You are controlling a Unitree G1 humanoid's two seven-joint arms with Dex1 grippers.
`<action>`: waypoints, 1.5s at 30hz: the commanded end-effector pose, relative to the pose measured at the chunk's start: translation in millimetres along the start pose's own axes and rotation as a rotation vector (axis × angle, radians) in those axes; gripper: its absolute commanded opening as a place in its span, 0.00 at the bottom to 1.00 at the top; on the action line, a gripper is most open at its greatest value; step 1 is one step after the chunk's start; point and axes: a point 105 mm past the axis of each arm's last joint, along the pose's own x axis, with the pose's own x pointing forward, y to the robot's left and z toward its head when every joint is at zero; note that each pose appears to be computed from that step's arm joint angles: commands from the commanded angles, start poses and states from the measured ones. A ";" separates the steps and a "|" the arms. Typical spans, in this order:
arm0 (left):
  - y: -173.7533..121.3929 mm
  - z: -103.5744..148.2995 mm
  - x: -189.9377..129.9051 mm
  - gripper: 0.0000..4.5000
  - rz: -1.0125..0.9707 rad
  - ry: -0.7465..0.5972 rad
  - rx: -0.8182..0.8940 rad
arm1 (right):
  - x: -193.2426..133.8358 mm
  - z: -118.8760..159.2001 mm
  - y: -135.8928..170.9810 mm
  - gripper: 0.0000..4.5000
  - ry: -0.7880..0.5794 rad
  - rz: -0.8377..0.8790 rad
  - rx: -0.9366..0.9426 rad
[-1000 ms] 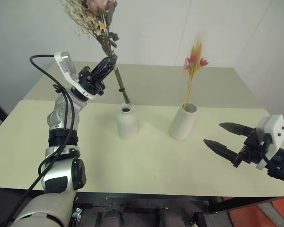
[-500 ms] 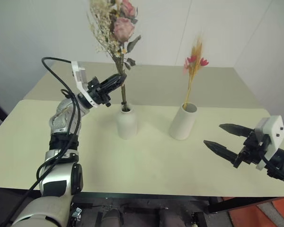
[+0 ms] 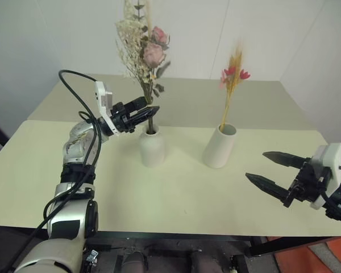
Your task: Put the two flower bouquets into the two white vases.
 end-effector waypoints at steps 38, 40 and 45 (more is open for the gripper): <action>-47.8 61.7 -149.4 0.99 0.222 0.535 0.254 | -14.7 0.9 -30.4 1.00 0.033 -0.074 -0.100; -46.4 69.2 -158.1 0.99 0.248 0.537 0.276 | -19.3 2.4 -35.8 1.00 0.028 -0.080 -0.110; -45.4 81.6 -164.4 0.99 0.273 0.499 0.314 | -31.0 4.8 -47.3 1.00 0.036 -0.105 -0.130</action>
